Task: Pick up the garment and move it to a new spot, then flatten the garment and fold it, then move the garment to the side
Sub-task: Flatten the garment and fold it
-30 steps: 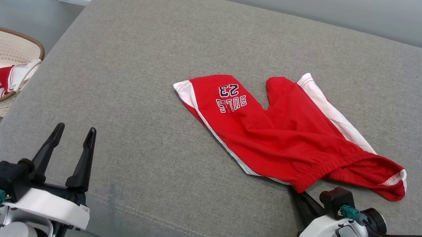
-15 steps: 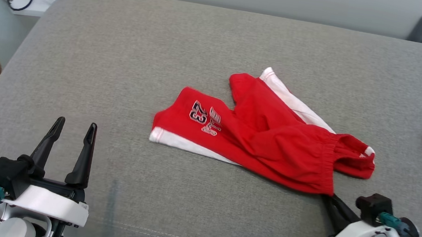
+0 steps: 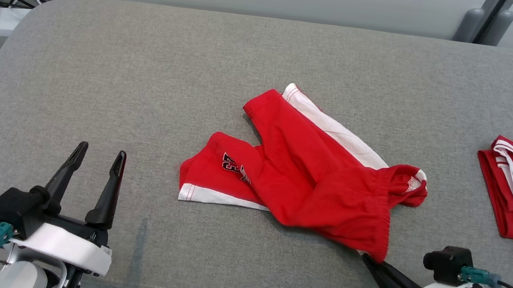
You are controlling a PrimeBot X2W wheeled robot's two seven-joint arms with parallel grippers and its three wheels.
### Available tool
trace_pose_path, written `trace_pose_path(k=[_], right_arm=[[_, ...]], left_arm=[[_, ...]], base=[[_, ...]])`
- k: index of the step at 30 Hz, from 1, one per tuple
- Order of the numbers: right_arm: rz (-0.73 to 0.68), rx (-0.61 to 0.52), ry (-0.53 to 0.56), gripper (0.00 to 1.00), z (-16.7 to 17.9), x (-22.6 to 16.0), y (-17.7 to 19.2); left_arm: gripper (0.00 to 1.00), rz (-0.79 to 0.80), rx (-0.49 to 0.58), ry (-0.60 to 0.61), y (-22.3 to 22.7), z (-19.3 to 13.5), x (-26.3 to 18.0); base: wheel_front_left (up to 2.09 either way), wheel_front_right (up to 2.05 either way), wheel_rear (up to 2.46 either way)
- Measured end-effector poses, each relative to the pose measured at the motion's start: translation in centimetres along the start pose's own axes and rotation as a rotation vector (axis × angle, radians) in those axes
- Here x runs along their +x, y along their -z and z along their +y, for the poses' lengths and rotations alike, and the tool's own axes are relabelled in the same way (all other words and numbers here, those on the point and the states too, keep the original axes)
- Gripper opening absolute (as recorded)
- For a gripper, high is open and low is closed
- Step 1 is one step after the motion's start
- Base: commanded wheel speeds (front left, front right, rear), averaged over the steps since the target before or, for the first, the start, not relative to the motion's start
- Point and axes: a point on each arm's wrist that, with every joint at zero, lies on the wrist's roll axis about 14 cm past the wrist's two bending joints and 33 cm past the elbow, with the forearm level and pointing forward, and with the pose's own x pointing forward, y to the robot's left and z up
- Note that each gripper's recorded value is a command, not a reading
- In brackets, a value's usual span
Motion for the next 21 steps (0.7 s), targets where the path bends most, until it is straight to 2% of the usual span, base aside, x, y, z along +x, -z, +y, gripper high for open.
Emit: trace_pose_path(k=[3,7,10,14,19,21], right_arm=[[-0.056,0.079,-0.065,0.0,1.7,-0.4,-2.1],[-0.199,0.287,-0.118,0.0,2.8,-0.7,-6.2],[-0.294,0.437,-0.101,0.0,1.4,-0.5,-9.0],[-0.321,0.633,-0.03,0.0,-1.9,0.9,-10.1],[-0.296,0.706,0.007,0.0,-3.7,4.2,-10.9],[-0.274,0.679,0.039,0.0,-4.9,5.5,-11.1]], left_arm=[[1.0,0.004,-0.001,0.007,0.2,-0.2,0.1],[1.0,0.01,-0.002,0.012,0.4,-0.4,0.2],[1.0,0.018,-0.002,0.015,0.6,-0.4,0.3],[1.0,0.017,-0.003,0.026,0.6,-0.5,0.9],[1.0,0.015,-0.006,0.021,0.6,-0.2,1.4],[1.0,0.027,-0.015,0.012,1.1,-0.1,1.4]], base=[[0.0,0.0,0.0],[0.0,0.0,0.0],[0.0,0.0,0.0],[0.0,0.0,0.0],[0.0,0.0,0.0],[0.0,0.0,0.0]])
